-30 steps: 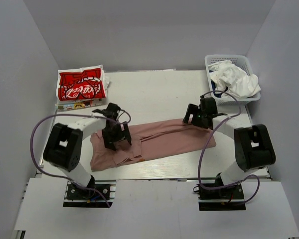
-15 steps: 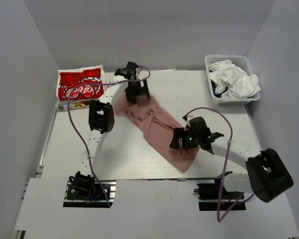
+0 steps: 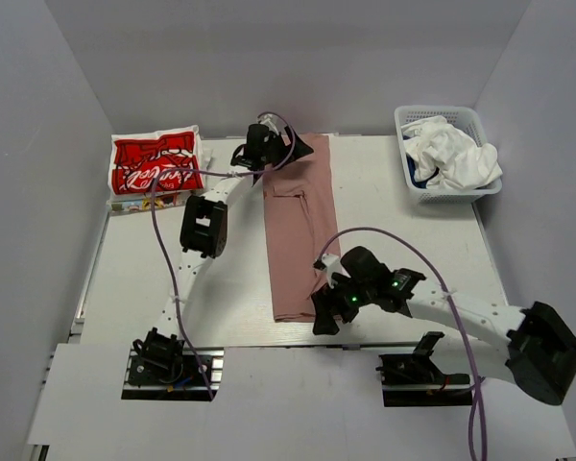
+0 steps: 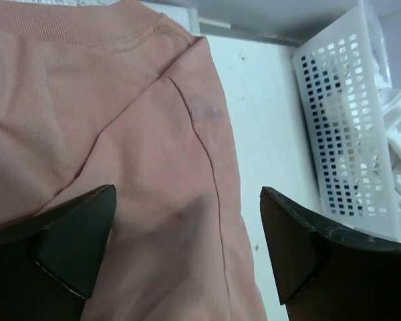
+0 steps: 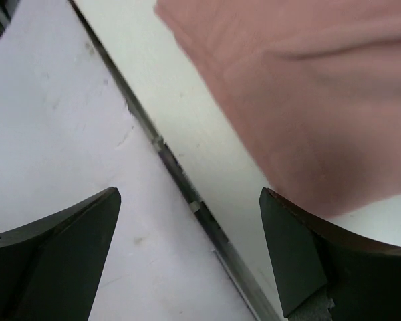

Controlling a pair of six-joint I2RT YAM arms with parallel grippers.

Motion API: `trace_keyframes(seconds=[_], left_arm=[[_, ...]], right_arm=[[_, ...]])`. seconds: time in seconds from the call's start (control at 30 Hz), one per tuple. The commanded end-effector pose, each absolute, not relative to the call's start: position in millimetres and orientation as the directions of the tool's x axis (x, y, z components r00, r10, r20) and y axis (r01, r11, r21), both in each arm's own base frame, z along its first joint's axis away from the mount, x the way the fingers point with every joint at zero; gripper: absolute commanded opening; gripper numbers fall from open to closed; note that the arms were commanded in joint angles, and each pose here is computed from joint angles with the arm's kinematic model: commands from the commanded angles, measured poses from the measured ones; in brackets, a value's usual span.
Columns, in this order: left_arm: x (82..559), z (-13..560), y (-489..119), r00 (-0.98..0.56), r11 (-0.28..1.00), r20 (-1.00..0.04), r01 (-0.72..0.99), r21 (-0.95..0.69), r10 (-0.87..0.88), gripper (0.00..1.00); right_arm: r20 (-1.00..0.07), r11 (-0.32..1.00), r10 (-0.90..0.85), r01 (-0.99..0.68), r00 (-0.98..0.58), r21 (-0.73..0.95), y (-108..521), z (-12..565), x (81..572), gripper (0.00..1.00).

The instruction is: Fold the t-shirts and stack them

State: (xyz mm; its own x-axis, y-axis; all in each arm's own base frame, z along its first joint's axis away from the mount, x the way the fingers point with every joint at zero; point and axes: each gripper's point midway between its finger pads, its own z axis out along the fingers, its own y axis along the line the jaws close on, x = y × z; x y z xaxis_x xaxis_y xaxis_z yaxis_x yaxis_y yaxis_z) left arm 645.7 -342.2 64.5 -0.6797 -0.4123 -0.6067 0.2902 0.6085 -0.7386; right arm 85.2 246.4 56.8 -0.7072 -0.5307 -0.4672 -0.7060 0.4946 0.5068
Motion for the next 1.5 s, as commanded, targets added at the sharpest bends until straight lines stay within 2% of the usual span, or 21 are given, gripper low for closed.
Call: trace_keyframes(seconds=[0.0,0.07,0.1,0.2,0.27,0.3,0.33,0.37,0.4,0.47,0.6,0.67,0.8,0.9,1.0,1.1,1.2,1.23,1.27,1.37,1.47], left_arm=[[628,122,-343,-0.660,0.625,-0.670,0.374,-0.686,-0.341,0.99],[612,171,-348,-0.607,0.637,-0.744,0.463,-0.617,-0.280,0.99],[597,233,-343,-0.549,0.624,-0.789,0.522,-0.582,-0.276,0.99],[548,231,-324,-0.629,0.708,-0.761,0.464,-0.532,-0.160,0.99],[502,262,-293,-0.657,0.786,-0.735,0.360,-0.502,-0.169,0.99],[468,214,-283,-0.747,0.822,-0.652,0.285,-0.493,-0.132,0.99],[440,255,-269,-0.698,0.807,-0.695,0.304,-0.506,-0.173,0.99],[413,250,-275,-0.708,0.787,-0.686,0.323,-0.526,-0.167,0.99],[375,196,-264,-0.788,0.802,-0.598,0.259,-0.539,-0.147,0.99],[332,177,-257,-0.825,0.808,-0.547,0.220,-0.547,-0.146,0.99],[223,119,-247,-0.933,0.769,-0.348,0.155,-0.620,-0.093,0.99],[187,90,-239,-0.963,0.792,-0.263,0.113,-0.600,-0.062,0.99],[128,59,-247,-0.991,0.804,-0.120,0.123,-0.582,0.064,0.93],[111,35,-246,-0.992,0.846,-0.048,0.125,-0.518,0.117,0.91],[119,31,-256,-0.984,0.860,-0.073,0.179,-0.478,0.165,0.84],[122,21,-261,-0.979,0.874,-0.066,0.200,-0.444,0.191,0.75],[126,6,-252,-0.983,0.910,-0.055,0.185,-0.370,0.178,0.57],[127,5,-250,-0.981,0.915,-0.057,0.192,-0.356,0.184,0.52],[129,5,-249,-0.981,0.918,-0.064,0.192,-0.347,0.181,0.40],[136,0,-245,-0.985,0.943,-0.050,0.173,-0.285,0.165,0.00],[146,16,-258,-0.982,0.929,-0.097,0.185,-0.320,0.162,0.00]], right_arm=[[-0.646,0.483,-0.463,-0.783,-0.608,0.391,256,97,112,0.90],[-0.690,0.515,-0.427,-0.784,-0.585,0.346,251,106,121,0.90],[-0.709,0.568,-0.406,-0.767,-0.577,0.298,243,106,131,0.90],[-0.663,0.694,-0.354,-0.661,-0.659,0.286,229,99,141,0.90],[-0.640,0.776,-0.301,-0.572,-0.707,0.266,217,93,149,0.90],[-0.626,0.825,-0.239,-0.495,-0.742,0.273,212,90,153,0.90],[-0.613,0.862,-0.215,-0.443,-0.760,0.246,201,85,155,0.90],[-0.605,0.875,-0.193,-0.415,-0.773,0.250,199,84,155,0.90],[-0.592,0.883,-0.164,-0.385,-0.789,0.268,199,82,155,0.90],[-0.569,0.868,-0.159,-0.389,-0.807,0.309,206,77,148,0.90],[-0.514,0.836,-0.182,-0.407,-0.838,0.367,216,62,135,0.90],[-0.493,0.839,-0.188,-0.400,-0.849,0.369,217,58,133,0.90],[-0.436,0.839,-0.209,-0.390,-0.875,0.380,216,48,124,0.90],[-0.423,0.842,-0.208,-0.382,-0.882,0.381,217,42,124,0.90],[-0.402,0.843,-0.210,-0.373,-0.891,0.386,218,35,121,0.84],[-0.383,0.853,-0.204,-0.355,-0.901,0.382,216,28,121,0.72],[-0.371,0.867,-0.197,-0.338,-0.907,0.366,214,23,123,0.55],[-0.377,0.866,-0.194,-0.338,-0.906,0.368,215,23,125,0.53],[-0.375,0.867,-0.194,-0.338,-0.906,0.367,215,23,125,0.50],[-0.406,0.869,-0.182,-0.339,-0.896,0.360,219,23,135,0.31],[-0.454,0.894,-0.163,-0.326,-0.876,0.308,218,24,154,0.08]])
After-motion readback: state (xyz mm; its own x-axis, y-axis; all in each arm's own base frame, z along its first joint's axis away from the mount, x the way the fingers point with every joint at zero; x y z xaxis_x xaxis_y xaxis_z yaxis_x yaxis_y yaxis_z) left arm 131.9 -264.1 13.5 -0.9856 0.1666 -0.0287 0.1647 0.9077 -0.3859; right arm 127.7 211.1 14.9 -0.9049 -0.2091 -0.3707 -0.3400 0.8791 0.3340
